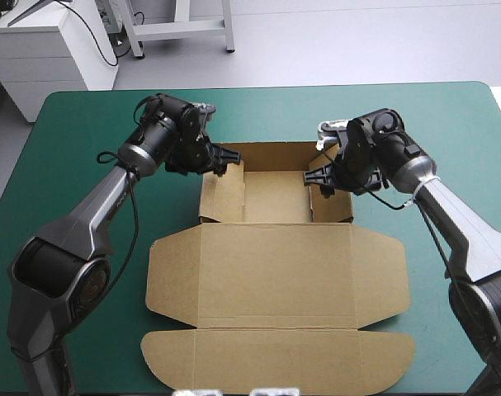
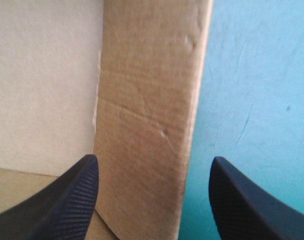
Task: Fold the box
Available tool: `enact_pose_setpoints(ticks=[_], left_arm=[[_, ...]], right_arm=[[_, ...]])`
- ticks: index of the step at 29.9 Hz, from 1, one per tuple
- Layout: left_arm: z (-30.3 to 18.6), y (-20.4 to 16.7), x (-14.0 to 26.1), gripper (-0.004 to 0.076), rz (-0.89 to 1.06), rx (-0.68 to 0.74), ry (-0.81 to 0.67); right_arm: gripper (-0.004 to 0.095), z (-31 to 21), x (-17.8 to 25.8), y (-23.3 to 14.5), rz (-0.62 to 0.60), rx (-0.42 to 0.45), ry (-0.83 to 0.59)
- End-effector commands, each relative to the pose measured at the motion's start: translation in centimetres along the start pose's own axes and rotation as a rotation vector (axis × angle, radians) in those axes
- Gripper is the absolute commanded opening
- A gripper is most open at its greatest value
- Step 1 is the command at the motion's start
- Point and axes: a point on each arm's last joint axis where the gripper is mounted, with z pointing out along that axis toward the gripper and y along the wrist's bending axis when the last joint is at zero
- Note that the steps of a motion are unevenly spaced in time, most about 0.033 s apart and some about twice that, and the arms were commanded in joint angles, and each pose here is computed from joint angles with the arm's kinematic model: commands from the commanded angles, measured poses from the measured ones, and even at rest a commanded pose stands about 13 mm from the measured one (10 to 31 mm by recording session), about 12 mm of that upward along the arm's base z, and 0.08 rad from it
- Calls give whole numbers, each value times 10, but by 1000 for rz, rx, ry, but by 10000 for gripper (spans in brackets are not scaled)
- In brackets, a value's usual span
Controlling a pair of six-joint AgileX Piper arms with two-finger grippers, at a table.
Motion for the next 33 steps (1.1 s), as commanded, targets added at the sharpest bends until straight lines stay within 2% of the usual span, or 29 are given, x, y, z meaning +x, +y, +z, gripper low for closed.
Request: enact_pose_setpoints(ticks=[1,3,4,6,8,12,17,24,33], left_arm=[[-78,4,-16,507,27,-21,-212],[-105,4,-21,470,20,-1,-299],[-117,3,-21,422,15,21,-335],[-141,2,-16,232,27,71,-379],[-159,3,-8,-15,49,98,-407],[-185,5,19,-8,69,174,-402],[-208,17,79,-8,85,193,-357],[-190,43,166,-8,81,155,-242],[-162,70,246,-8,68,141,-304]], right_arm=[[594,-51,-14,-5,16,-19,-155],[594,-61,-16,-8,27,-15,-150],[594,-65,-16,-10,32,-13,-151],[594,-72,-14,-9,41,-44,-160],[594,-77,-10,-7,50,-79,-158],[593,-76,3,-9,66,-84,-126],[593,-54,15,-11,68,-60,-57],[589,-12,20,-11,43,-42,2],[589,14,20,-9,48,-50,23]])
